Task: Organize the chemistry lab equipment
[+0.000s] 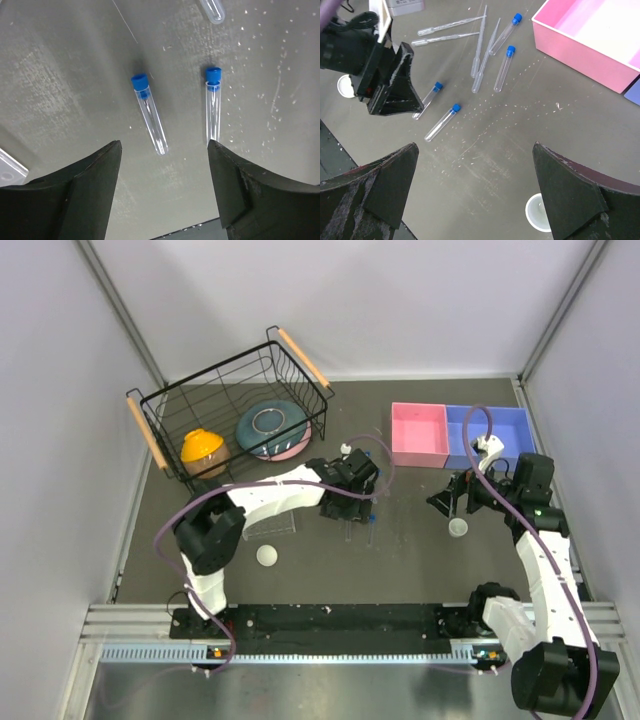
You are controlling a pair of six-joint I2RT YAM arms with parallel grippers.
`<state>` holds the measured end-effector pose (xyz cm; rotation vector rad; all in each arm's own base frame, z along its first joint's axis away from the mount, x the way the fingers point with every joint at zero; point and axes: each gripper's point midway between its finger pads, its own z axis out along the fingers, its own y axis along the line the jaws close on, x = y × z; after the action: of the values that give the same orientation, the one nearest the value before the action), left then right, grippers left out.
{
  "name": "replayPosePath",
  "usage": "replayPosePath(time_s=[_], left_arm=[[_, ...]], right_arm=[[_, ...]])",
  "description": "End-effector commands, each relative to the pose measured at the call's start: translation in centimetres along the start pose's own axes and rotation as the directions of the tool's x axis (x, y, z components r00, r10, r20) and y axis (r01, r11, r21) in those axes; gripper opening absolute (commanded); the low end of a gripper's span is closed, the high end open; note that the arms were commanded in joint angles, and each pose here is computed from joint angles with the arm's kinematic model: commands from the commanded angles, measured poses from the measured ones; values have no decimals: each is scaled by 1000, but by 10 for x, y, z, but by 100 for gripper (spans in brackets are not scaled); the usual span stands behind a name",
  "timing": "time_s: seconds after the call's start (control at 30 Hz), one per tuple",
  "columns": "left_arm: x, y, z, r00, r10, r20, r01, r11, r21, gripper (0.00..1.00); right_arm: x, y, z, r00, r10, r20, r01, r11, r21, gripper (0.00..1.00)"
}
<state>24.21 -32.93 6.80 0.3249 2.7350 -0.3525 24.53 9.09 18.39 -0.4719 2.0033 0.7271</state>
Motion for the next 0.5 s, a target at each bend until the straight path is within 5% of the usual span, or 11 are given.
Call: replayPosePath(time_s=[0.0, 0.47], left_arm=[[-9, 3, 4, 1000, 19, -2, -20, 998, -63, 74], [-1, 10, 32, 996, 23, -83, -32, 993, -110, 52]], right_arm=[[-9, -5, 0, 999, -28, 35, 27, 999, 20, 99], [-10, -4, -1, 999, -34, 40, 33, 999, 14, 99]])
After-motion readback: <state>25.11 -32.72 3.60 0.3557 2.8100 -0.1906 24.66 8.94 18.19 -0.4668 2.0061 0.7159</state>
